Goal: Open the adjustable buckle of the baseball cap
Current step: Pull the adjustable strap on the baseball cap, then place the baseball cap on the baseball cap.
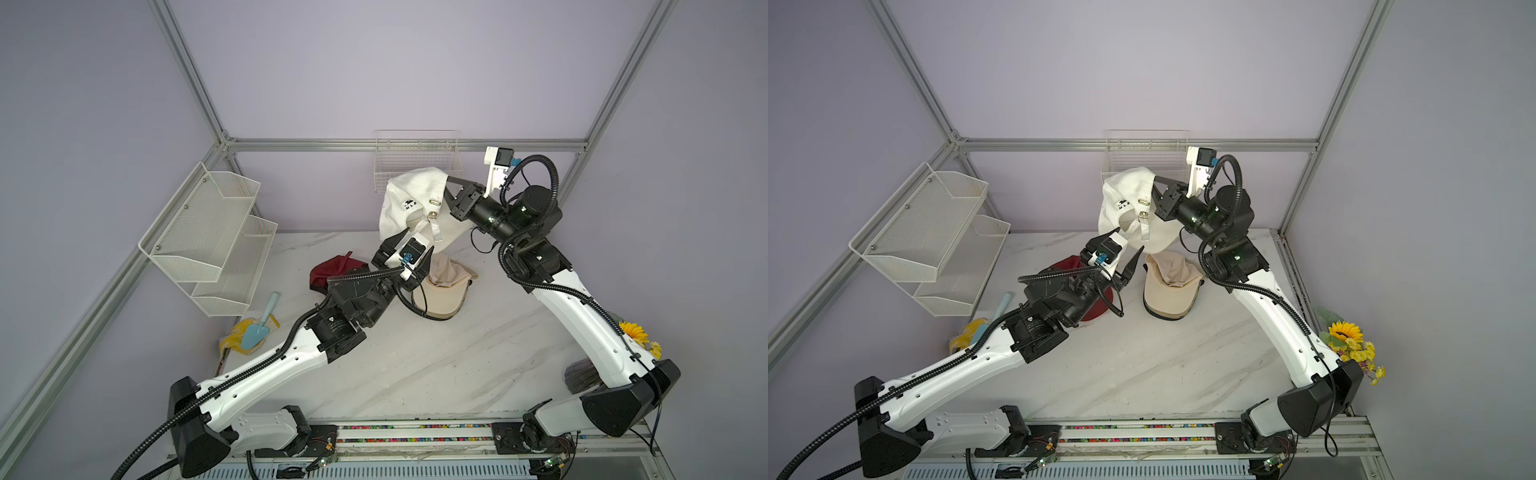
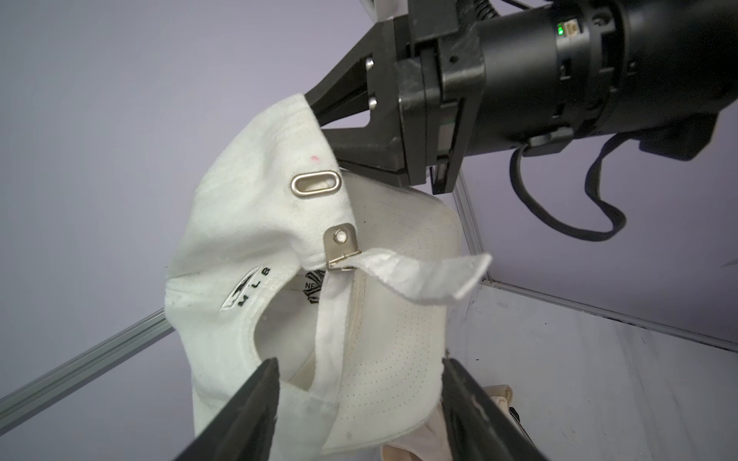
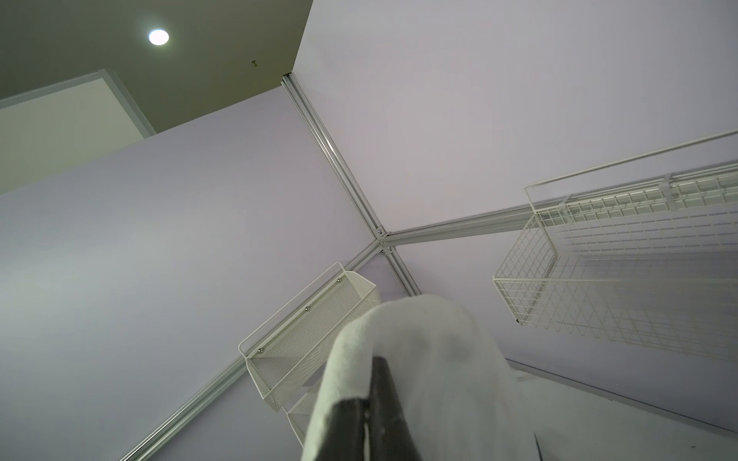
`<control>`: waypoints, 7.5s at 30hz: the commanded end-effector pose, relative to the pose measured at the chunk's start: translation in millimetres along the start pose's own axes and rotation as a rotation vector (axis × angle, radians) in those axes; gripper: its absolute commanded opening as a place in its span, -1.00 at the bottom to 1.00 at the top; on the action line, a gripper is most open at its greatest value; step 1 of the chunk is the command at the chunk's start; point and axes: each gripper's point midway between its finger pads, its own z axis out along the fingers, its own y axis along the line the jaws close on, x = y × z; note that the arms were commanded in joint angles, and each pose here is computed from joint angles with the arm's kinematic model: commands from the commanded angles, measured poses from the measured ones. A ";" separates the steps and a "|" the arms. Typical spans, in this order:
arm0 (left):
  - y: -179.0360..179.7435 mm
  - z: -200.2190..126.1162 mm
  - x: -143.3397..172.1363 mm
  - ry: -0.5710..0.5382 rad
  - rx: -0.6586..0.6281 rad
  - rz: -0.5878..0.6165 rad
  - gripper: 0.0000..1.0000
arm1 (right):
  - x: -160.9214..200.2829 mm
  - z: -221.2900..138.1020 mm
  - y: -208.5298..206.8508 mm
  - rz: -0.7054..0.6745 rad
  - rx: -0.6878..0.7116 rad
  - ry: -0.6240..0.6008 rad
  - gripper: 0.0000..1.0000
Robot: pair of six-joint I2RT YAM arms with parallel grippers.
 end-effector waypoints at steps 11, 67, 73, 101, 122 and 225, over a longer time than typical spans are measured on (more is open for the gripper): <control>17.5 24.4 -26.6 -0.068 -0.071 0.000 0.22 | -11.3 -5.4 18.7 0.010 -0.071 -0.045 -1.00; 29.5 26.4 -28.0 -0.065 0.004 -0.052 -1.00 | 1.8 -16.1 6.9 -0.027 0.009 -0.032 -0.96; 32.7 12.0 -41.7 -0.082 0.035 -0.065 -1.00 | 34.5 -17.5 -20.8 -0.065 0.078 0.042 -0.32; 22.2 8.3 -54.3 -0.036 0.177 -0.116 -1.00 | 68.9 -27.9 21.5 -0.195 -0.078 0.079 -0.47; 42.0 -17.3 -61.7 0.011 0.335 -0.274 -1.00 | 70.6 -51.1 34.1 -0.363 -0.090 0.113 0.04; 155.1 29.1 147.1 0.393 -0.103 -0.437 1.00 | 191.0 14.3 -139.1 -0.370 0.385 0.409 0.34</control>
